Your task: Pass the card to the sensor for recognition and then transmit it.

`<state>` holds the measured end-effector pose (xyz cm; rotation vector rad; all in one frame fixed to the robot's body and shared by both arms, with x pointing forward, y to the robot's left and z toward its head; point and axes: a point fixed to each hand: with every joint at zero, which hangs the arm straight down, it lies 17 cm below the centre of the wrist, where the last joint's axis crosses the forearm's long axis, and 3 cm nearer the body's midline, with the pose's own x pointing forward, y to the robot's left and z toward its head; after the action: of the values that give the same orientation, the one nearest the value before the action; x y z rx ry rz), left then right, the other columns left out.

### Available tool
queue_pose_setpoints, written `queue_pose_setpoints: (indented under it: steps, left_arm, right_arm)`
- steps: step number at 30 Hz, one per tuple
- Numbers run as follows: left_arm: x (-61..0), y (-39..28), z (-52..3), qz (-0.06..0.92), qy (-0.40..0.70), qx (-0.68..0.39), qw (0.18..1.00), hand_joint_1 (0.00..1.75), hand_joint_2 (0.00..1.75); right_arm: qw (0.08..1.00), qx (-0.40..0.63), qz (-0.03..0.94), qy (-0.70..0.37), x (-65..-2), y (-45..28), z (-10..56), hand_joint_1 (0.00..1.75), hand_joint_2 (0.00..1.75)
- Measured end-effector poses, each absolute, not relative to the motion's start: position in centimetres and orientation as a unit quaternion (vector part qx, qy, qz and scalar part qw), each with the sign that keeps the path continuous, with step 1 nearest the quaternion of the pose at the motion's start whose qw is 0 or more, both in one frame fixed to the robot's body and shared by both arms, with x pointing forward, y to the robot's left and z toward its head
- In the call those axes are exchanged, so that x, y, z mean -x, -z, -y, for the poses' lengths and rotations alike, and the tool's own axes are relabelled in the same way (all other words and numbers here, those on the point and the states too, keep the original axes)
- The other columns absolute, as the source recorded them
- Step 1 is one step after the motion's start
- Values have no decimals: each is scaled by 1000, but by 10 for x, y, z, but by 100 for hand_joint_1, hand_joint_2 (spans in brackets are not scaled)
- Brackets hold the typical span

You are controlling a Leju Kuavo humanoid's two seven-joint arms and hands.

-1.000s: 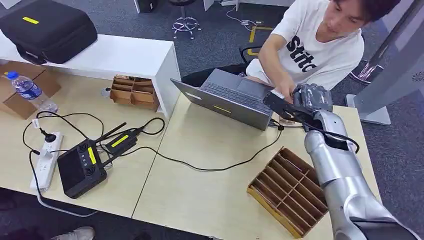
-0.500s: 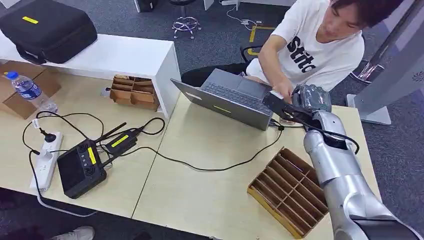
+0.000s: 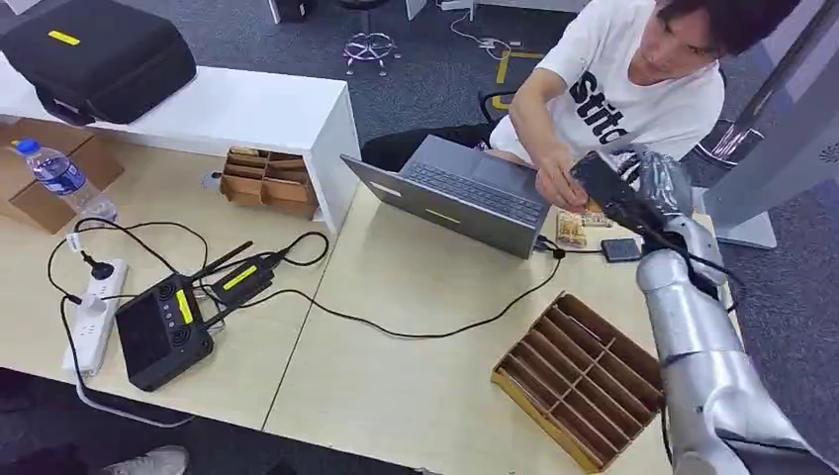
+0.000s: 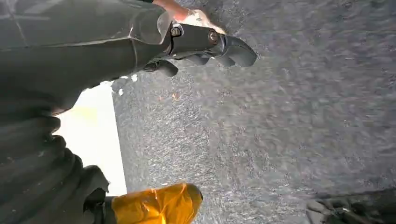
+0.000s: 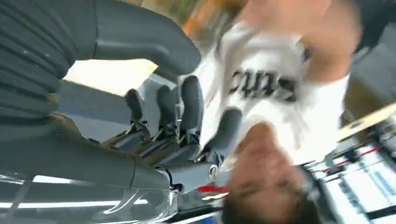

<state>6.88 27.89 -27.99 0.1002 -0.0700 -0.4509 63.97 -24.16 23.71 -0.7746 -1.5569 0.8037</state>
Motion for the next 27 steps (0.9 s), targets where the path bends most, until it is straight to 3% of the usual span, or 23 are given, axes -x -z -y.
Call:
queue_pose_setpoints:
  steps: [27]
  left_arm:
    - [-64,281,-291,30,218,-58,974,0,175]
  right_arm:
    - [644,343,672,-125,-606,-219,441,0,175]
